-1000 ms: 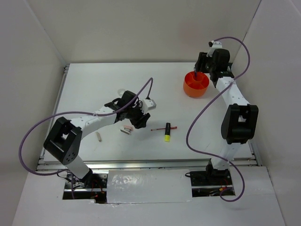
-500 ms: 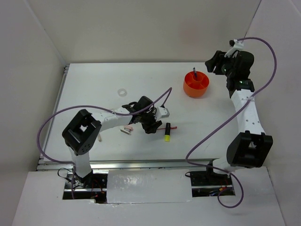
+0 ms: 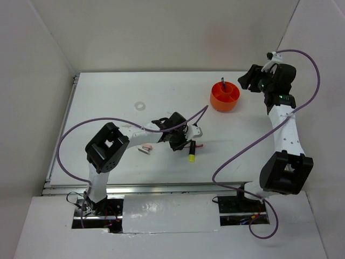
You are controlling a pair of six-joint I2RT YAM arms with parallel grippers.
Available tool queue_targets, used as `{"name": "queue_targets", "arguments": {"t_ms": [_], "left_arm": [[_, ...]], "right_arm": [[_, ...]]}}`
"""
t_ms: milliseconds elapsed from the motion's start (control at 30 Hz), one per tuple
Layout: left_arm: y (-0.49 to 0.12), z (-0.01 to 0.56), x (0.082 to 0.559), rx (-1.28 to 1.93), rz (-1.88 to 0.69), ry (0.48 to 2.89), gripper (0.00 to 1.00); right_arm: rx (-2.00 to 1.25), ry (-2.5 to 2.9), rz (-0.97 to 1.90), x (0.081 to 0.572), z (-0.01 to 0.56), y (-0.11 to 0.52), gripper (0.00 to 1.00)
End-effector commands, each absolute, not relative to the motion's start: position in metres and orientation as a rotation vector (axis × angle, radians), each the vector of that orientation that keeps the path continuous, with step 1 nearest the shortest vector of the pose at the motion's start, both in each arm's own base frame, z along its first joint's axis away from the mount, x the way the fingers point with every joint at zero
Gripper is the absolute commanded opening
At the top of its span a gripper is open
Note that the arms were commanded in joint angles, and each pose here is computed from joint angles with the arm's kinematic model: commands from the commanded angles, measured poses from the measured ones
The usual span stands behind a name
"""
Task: Sort the stationery into containers
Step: Pick up the pen from the center of the board.
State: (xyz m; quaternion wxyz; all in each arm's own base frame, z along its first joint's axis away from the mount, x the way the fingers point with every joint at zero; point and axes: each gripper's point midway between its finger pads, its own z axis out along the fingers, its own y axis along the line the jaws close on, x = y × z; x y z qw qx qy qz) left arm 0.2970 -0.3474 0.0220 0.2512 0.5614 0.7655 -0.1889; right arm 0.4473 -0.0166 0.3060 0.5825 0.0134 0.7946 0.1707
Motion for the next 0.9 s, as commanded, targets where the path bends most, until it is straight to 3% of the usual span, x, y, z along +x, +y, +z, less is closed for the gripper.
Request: {"name": "queue_targets", "arguments": {"t_ms": [0, 200, 567, 867], "left_arm": [[-0.334, 0.003, 0.306, 1.552, -0.39, 2.156, 0.19], [-0.312, 0.007, 0.331, 1.438, -0.231, 2.207, 0.01], [-0.267, 0.093, 0.387, 1.038, 0.127, 2.08, 0.0], [-0.257, 0.152, 0.375, 0.932, 0.209, 1.939, 0.0]], "right_arm": [[0.004, 1.816, 0.407, 0.434, 0.324, -0.014, 0.61], [-0.005, 1.813, 0.42, 0.427, 0.325, -0.012, 0.61], [-0.132, 1.783, 0.502, 0.392, 0.33, 0.027, 0.6], [-0.285, 1.757, 0.624, 0.355, 0.335, 0.076, 0.6]]}}
